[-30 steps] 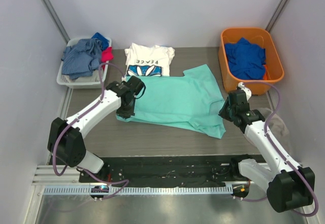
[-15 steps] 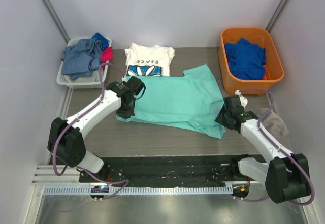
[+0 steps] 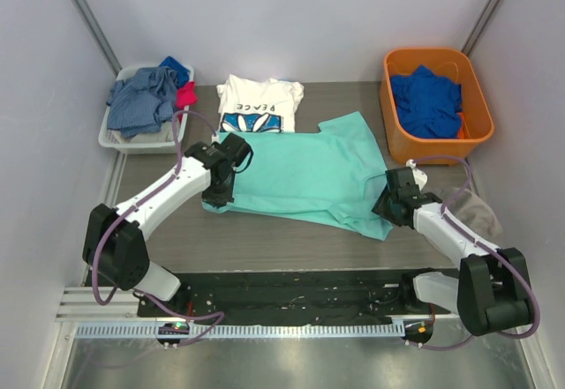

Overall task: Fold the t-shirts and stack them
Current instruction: Flatten the tshirt out

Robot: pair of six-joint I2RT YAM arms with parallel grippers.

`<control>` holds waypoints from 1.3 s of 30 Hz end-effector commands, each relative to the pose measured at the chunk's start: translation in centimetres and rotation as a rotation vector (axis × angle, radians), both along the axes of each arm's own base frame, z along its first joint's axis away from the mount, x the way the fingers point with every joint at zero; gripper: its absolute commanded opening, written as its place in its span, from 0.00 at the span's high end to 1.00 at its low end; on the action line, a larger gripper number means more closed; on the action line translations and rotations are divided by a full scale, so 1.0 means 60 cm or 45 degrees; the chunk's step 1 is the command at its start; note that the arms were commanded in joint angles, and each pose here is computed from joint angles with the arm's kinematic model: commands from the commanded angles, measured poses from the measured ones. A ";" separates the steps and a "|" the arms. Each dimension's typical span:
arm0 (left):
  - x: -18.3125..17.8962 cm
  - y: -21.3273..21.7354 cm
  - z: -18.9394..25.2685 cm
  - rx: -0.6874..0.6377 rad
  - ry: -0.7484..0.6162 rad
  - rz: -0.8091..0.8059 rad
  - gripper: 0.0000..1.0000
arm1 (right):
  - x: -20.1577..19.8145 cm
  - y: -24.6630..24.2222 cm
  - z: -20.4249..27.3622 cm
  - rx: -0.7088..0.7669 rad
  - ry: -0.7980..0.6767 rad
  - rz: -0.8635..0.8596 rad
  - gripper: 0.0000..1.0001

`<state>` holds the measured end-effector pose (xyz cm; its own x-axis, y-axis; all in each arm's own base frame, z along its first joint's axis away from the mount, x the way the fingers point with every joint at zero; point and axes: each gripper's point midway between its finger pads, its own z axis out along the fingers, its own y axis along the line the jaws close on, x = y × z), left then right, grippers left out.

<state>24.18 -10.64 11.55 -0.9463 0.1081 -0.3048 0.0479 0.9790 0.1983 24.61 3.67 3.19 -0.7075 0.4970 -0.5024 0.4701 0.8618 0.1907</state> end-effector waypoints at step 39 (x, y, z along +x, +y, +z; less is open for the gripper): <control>0.000 0.001 0.008 -0.016 -0.012 0.026 1.00 | 0.053 -0.016 0.099 -0.038 -0.182 0.012 0.99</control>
